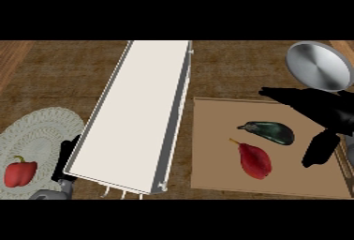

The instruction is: Pick the eggplant from the tray and place it in the tiered shelf

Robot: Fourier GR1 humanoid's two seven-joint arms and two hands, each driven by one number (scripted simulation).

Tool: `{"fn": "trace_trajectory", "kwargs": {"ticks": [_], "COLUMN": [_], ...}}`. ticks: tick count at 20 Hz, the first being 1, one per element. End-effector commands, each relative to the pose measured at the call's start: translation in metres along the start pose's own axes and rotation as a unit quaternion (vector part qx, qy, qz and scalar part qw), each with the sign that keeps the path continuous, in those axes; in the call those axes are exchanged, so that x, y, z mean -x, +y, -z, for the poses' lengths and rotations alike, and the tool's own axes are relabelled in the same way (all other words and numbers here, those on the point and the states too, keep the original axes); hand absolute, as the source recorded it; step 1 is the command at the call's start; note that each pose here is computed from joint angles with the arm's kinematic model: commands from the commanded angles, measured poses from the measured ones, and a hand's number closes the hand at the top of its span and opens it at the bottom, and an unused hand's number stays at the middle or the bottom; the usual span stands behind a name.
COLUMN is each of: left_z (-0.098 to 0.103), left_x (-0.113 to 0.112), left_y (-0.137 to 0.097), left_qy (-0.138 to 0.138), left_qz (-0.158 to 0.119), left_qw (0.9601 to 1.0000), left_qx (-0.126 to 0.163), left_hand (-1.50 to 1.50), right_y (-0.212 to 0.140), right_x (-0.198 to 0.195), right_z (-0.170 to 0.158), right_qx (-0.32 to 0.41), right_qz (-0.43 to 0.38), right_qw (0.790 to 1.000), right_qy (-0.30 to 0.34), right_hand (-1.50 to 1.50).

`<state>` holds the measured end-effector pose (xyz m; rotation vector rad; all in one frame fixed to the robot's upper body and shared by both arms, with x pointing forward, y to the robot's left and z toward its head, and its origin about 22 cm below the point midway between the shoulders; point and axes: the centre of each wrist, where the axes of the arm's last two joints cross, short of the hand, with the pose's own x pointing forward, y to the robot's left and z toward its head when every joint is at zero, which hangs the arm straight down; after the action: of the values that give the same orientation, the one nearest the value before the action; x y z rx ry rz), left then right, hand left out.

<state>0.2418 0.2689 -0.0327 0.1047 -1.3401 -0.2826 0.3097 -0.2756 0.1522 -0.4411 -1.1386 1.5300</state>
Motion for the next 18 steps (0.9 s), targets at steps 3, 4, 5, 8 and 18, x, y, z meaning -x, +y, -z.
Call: {"fn": "trace_trajectory", "kwargs": {"ticks": [3,4,5,8,18], "left_z": [-0.018,0.002,-0.008,0.01,-0.011], "left_x": [-0.002,0.003,0.006,0.005,-0.011], "left_y": [0.005,-0.009,-0.004,-0.011,0.0], "left_qy": [0.013,0.01,0.018,0.012,0.007], "left_qz": [0.009,-0.003,-0.001,0.014,0.004], "left_qw": [0.9999,0.9999,0.9998,0.9998,1.0], "left_qx": [0.0,0.006,0.009,0.0,-0.002], "left_hand": [0.0,0.0,0.0,0.0,0.0], "right_y": [0.014,0.006,-0.009,0.028,0.037], "right_x": [0.0,0.005,-0.014,-0.002,0.005], "right_z": [0.017,-0.014,-0.007,0.005,0.032], "right_qx": [0.023,0.031,0.044,0.027,0.022], "right_qz": [-0.026,-0.033,-0.027,-0.044,-0.062], "right_qw": [0.999,0.998,0.998,0.998,0.996], "right_qy": [0.035,0.033,0.039,0.039,0.053], "right_hand": [-1.5,-1.5,-1.5,-1.5,-1.5]}}
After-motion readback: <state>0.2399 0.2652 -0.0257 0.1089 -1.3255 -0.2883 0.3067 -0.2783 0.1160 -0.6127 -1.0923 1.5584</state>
